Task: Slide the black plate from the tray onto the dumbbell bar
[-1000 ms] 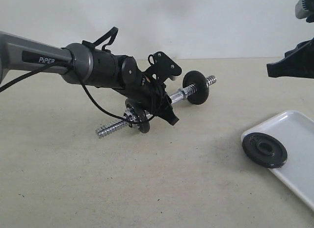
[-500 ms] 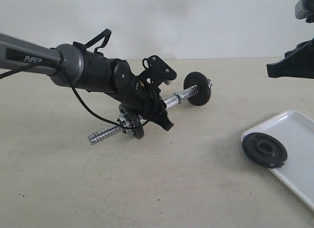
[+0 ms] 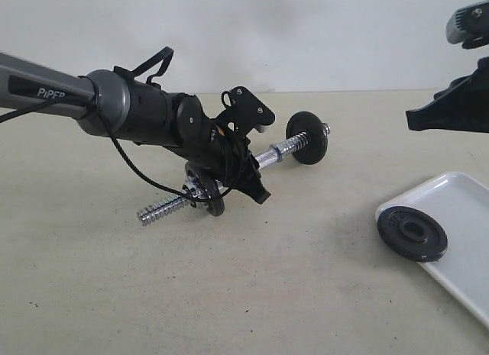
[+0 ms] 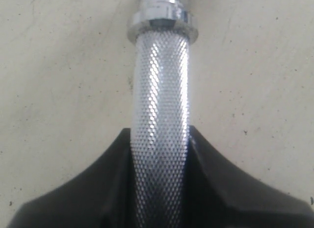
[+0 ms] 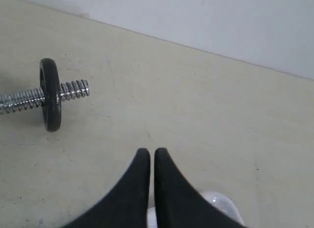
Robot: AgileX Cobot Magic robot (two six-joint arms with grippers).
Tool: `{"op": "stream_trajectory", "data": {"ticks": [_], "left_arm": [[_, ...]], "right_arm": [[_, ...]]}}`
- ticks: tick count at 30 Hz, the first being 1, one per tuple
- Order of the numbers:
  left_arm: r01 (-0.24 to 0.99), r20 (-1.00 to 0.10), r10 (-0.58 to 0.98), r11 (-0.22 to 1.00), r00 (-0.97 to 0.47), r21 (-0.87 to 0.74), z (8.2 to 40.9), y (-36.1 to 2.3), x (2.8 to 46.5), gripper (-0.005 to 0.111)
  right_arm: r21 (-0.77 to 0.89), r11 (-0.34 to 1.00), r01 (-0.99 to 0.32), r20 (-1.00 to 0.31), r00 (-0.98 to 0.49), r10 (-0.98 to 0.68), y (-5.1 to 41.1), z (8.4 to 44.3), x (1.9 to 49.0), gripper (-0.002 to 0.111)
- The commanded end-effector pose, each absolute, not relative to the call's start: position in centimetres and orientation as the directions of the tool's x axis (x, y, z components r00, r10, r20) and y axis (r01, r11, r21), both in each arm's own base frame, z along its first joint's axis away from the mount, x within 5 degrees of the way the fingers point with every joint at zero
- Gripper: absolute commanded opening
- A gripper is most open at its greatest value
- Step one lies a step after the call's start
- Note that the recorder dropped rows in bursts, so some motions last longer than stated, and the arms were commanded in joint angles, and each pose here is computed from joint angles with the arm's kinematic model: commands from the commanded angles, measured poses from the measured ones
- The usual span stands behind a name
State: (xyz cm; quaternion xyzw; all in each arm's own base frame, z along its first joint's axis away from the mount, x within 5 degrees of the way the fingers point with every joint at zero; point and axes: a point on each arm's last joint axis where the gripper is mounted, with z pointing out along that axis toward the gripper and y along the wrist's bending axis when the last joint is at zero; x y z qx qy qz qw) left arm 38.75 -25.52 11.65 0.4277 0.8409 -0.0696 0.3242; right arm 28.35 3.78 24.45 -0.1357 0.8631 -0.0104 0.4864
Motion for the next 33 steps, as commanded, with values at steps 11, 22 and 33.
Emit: {"op": "stream_trajectory", "data": {"ticks": [11,22,33], "left_arm": [[0.700,-0.784,0.551,0.679,-0.286,0.222,22.2,-25.1,38.3,0.004],[0.708,-0.775,0.559,0.673,-0.296,0.215,22.1,-25.1,38.2,0.004],[0.707,-0.776,0.558,0.674,-0.295,0.216,22.1,-25.1,38.2,0.004]], "right_arm": [[-0.082,0.963,-0.258,-0.827,-0.521,-0.210,5.9,19.8,34.1,0.001],[-0.108,0.931,-0.350,-0.835,-0.476,-0.275,9.1,17.0,38.2,0.001],[-0.084,0.925,-0.372,-0.852,-0.454,-0.260,9.8,13.9,39.6,0.001]]}}
